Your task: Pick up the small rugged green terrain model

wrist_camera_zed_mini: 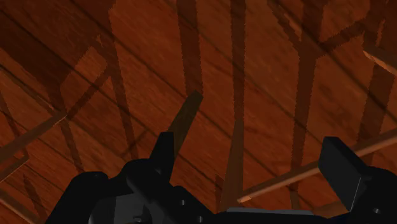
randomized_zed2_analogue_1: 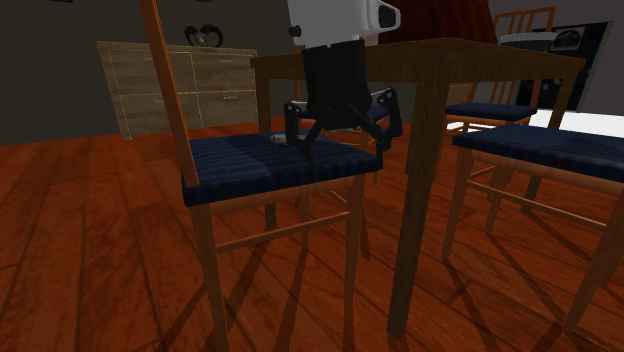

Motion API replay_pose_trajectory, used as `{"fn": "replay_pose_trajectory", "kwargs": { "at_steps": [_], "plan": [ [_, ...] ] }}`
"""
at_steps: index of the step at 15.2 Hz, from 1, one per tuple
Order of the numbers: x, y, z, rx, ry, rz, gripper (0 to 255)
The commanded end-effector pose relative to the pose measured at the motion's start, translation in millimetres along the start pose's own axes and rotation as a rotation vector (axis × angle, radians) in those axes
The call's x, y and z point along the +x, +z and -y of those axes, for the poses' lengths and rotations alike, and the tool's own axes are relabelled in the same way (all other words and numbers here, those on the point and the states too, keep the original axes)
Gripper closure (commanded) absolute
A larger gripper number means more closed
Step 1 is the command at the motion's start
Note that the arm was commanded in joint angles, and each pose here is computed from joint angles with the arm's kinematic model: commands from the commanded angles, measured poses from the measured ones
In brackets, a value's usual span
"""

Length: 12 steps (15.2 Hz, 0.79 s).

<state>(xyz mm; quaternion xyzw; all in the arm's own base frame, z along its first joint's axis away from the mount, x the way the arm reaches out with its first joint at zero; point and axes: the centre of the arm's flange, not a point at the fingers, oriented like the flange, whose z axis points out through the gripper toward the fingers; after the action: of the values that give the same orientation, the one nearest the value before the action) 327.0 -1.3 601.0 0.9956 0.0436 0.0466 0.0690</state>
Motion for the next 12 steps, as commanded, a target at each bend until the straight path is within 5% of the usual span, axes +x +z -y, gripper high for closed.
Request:
{"fn": "replay_pose_trajectory", "kwargs": {
  "at_steps": [1, 12],
  "plan": [
    [0.0, 0.0, 0.0, 0.0, 0.0, 0.0, 0],
    [103.6, 7.4, 56.0, 0.199, 0.359, -0.052, 0]
  ]
}}
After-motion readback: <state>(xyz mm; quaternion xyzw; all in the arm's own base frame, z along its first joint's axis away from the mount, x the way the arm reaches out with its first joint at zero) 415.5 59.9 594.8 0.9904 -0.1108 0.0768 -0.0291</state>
